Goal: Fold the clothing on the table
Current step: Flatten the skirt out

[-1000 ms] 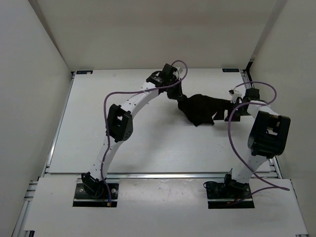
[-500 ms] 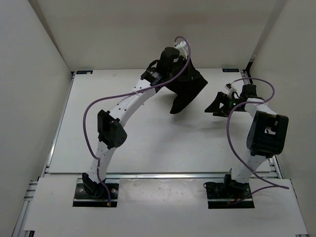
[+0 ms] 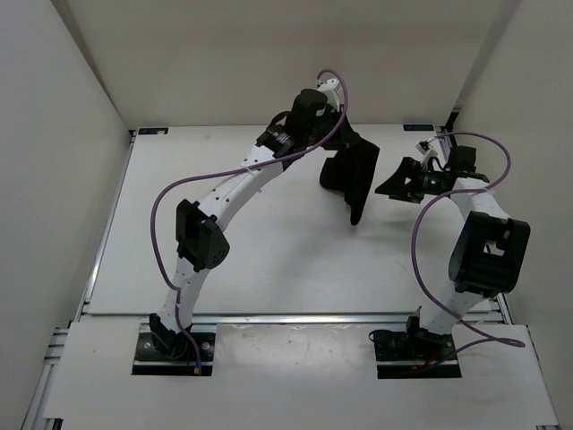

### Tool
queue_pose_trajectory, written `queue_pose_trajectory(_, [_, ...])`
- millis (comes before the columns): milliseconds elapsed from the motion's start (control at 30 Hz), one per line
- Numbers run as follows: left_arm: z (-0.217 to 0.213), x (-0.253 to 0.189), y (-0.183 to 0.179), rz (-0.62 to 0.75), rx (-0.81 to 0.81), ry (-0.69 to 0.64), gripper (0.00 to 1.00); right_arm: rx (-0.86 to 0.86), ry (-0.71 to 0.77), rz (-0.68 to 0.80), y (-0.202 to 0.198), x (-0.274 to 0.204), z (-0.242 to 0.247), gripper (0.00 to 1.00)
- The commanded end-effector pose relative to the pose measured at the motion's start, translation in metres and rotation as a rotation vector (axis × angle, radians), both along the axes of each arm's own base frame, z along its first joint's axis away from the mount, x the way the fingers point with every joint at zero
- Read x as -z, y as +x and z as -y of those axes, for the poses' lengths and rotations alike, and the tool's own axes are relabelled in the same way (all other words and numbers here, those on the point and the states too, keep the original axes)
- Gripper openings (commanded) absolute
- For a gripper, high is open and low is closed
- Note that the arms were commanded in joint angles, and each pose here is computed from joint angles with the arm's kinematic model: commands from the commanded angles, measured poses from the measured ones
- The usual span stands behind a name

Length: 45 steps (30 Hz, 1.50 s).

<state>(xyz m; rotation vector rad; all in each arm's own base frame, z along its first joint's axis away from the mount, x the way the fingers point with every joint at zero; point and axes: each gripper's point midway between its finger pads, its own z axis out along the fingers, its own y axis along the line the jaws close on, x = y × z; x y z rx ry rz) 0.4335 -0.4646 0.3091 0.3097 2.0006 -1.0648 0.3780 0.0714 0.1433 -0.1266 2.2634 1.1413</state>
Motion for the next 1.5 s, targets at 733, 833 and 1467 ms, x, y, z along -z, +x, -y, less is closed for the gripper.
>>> queue_pose_trajectory(733, [-0.06, -0.094, 0.092, -0.06, -0.21, -0.494, 0.0, 0.097, 0.288, -0.133, -0.035, -0.013, 0.007, 0.99])
queue_pose_trajectory(833, [-0.054, -0.11, 0.103, -0.059, -0.213, -0.595, 0.0, 0.166, 0.326, -0.191, -0.034, -0.008, 0.017, 0.99])
queue_pose_trajectory(1467, [-0.052, -0.166, 0.028, -0.051, -0.201, -0.628, 0.0, 0.266, 0.687, -0.685, -0.027, -0.005, -0.078, 0.99])
